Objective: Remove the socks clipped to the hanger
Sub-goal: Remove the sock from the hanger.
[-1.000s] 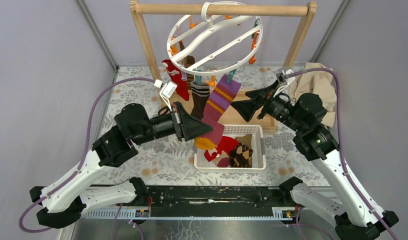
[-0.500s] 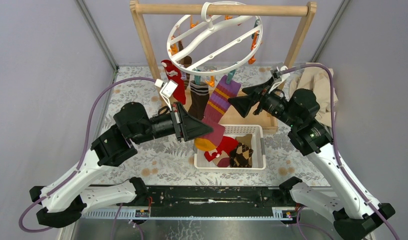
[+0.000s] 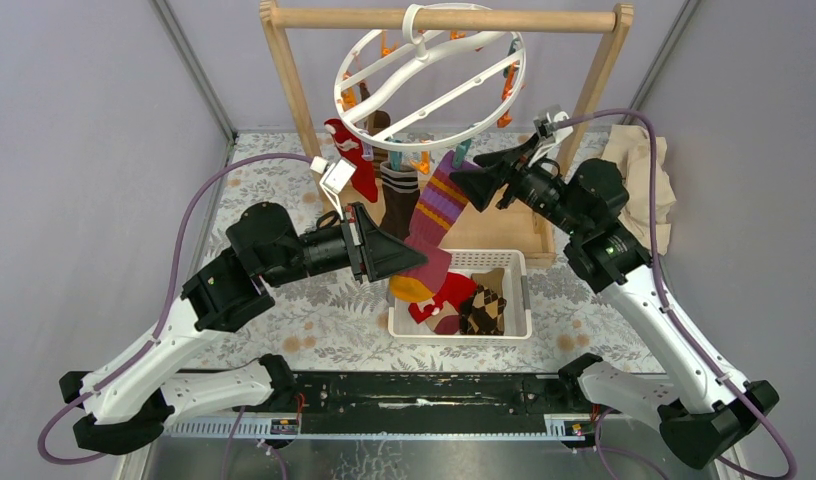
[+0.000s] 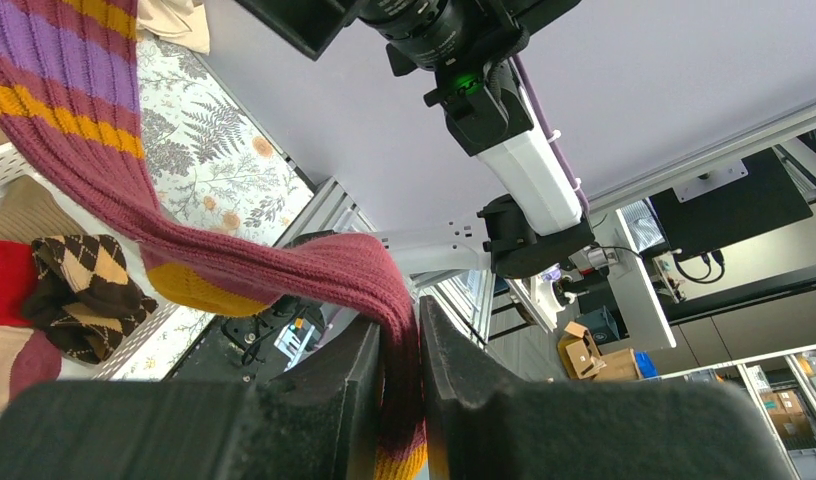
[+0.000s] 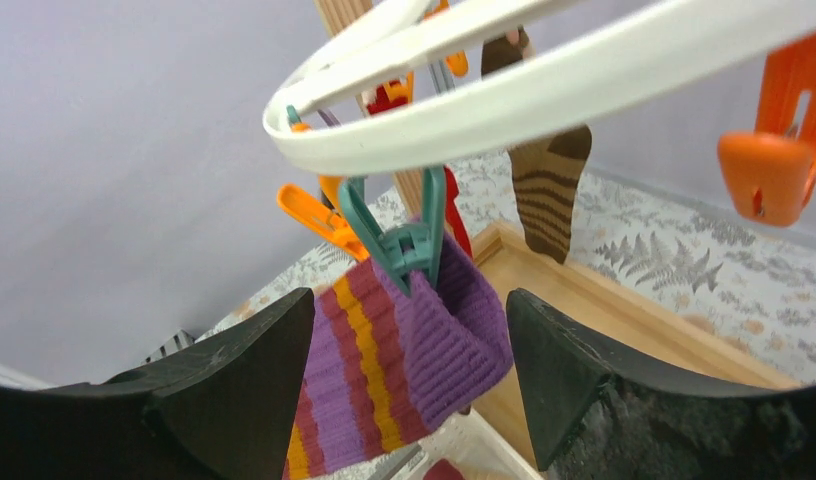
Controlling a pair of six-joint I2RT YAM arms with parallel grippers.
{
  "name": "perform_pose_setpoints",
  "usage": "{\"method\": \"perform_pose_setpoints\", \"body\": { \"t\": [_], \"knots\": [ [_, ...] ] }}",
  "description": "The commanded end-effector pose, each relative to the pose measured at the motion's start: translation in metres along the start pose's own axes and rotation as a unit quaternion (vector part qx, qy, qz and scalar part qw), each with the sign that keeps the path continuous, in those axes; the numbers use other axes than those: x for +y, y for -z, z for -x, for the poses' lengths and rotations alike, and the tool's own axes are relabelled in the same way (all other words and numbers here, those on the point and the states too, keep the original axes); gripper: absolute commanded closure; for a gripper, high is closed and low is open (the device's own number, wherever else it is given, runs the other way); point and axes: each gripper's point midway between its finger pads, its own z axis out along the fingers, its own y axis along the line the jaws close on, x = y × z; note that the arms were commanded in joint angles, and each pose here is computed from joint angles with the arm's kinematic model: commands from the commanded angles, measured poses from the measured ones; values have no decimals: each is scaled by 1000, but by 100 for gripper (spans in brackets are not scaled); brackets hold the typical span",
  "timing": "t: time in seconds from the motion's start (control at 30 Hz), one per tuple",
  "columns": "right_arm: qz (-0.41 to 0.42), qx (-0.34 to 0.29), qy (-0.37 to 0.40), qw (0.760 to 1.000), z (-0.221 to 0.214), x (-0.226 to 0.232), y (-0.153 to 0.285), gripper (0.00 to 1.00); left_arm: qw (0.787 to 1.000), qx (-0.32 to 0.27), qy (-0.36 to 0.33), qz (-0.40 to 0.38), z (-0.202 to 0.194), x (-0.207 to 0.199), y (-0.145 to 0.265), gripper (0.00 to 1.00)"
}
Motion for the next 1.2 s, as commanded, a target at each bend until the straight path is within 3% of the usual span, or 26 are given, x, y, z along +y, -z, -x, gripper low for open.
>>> {"method": "perform_pose_setpoints", "body": {
  "t": [0.0, 1.07, 1.1, 1.17],
  "knots": [
    [21, -85, 45, 995, 58, 20, 5, 23, 1000, -2, -5, -27, 5, -20, 9, 76],
    [22, -78, 78, 994, 69, 16, -16, 49, 1000, 1, -2, -22, 1, -16, 8, 79],
    [22, -78, 78, 994, 69, 15, -16, 52, 1000, 2, -2, -22, 1, -15, 8, 79],
    [23, -76, 78, 994, 69, 15, -17, 70, 1000, 2, -2, -21, 0, -14, 8, 80]
  ]
}}
